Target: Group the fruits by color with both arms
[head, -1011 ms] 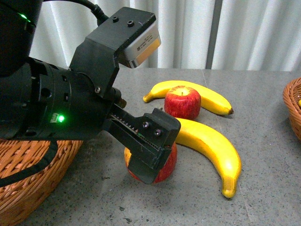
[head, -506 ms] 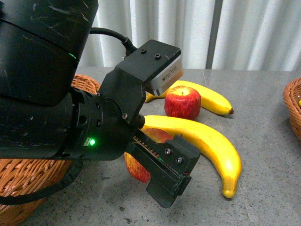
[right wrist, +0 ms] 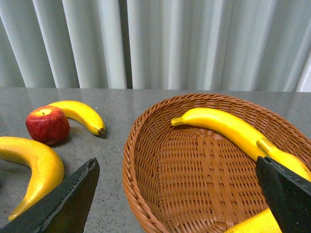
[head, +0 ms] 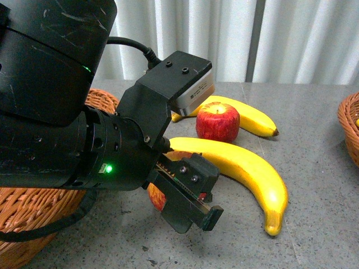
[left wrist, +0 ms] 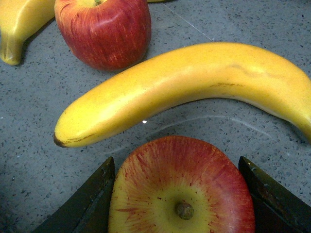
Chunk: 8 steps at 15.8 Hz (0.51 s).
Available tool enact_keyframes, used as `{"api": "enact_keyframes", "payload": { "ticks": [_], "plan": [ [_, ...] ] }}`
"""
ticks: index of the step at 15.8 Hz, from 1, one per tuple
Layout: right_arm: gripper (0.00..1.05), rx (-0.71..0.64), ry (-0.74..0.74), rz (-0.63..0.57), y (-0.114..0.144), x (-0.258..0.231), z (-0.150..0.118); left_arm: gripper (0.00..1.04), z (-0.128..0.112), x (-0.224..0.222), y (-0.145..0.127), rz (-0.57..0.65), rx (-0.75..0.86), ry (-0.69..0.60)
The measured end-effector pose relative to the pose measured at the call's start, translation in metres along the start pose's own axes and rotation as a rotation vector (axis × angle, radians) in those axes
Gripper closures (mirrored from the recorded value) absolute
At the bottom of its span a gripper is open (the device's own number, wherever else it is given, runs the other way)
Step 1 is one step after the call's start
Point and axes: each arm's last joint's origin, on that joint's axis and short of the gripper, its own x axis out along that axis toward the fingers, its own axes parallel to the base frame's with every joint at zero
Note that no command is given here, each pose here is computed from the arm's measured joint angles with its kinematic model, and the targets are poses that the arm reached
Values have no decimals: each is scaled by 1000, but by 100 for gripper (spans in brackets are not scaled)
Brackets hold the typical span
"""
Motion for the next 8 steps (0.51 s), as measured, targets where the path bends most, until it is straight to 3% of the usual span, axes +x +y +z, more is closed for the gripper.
{"api": "enact_keyframes", "payload": {
  "ticks": [2,4,5,6,8],
  "plan": [
    [6,0,0,0,0,0,0,39,9,-11,4,49,4,-42],
    [6,0,0,0,0,0,0,39,38,-46,21,191,-1,-197],
    [6,0,0,0,0,0,0,39,58,-78,41,328,-48,-315],
    [6,0,0,0,0,0,0,39,46,-117,89,577,-260,-364],
    [6,0,0,0,0,0,0,39,19,-113,111,610,-383,-304]
  ]
}}
